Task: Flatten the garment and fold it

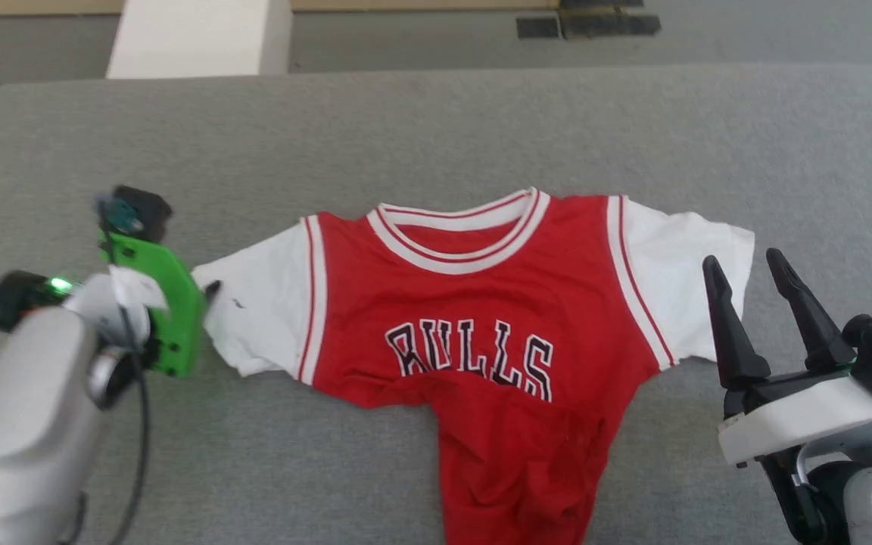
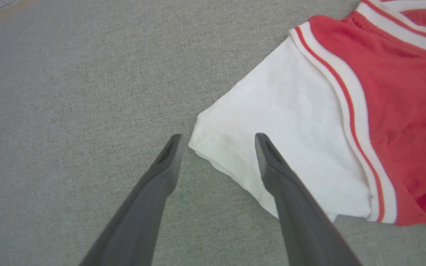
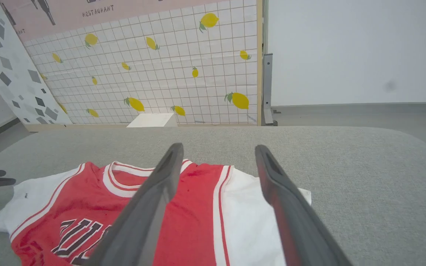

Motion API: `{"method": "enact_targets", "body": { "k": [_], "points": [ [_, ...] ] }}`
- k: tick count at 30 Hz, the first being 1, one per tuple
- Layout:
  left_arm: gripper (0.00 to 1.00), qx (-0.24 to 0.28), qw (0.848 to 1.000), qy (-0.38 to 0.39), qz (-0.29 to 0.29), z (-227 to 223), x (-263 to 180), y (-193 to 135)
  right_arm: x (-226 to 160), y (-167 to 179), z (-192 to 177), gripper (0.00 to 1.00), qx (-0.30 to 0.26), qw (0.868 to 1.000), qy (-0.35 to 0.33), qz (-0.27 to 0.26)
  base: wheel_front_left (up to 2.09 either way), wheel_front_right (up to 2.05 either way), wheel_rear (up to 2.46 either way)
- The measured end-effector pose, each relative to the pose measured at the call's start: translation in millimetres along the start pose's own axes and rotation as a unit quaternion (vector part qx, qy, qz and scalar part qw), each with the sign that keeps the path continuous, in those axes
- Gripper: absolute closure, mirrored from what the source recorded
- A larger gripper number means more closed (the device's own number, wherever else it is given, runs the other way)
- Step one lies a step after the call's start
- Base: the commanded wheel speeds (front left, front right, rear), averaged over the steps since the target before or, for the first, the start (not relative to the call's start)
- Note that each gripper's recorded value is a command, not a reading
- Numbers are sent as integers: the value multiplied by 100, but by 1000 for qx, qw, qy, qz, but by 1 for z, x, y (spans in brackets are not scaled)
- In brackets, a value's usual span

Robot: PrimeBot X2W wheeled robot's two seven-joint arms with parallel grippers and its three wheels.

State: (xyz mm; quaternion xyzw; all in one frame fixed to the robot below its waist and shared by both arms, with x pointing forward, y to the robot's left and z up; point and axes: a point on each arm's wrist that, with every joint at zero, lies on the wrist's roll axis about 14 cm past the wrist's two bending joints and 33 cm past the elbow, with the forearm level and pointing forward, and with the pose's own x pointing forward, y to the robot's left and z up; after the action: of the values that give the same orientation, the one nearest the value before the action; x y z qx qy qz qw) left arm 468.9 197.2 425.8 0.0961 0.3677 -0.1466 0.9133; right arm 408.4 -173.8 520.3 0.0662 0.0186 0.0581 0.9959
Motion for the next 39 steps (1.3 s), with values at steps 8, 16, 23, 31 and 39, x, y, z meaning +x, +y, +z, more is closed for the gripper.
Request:
{"method": "enact_targets", "body": {
  "k": [8, 16, 23, 31, 39],
  "points": [
    [0, 5, 990, 136, -24, -26, 20, 14, -1, -18, -17, 0, 5, 999, 15, -34, 0, 0, 0],
    [0, -23, 985, 161, -64, -28, 39, 2, -7, -40, -32, 0, -3, 997, 36, -71, 0, 0, 0],
    [100, -33, 979, 184, -78, -37, 41, -1, -1, -45, -34, 0, -8, 996, 38, -77, 0, 0, 0],
    [100, -14, 996, 75, -55, -10, 35, 5, 3, -41, -48, 0, -23, 993, 109, -50, 0, 0, 0],
    [100, 33, 996, -75, -38, 44, 2, -1, 26, -58, -59, 0, -42, 960, 276, -10, 0, 0, 0]
  ]
}}
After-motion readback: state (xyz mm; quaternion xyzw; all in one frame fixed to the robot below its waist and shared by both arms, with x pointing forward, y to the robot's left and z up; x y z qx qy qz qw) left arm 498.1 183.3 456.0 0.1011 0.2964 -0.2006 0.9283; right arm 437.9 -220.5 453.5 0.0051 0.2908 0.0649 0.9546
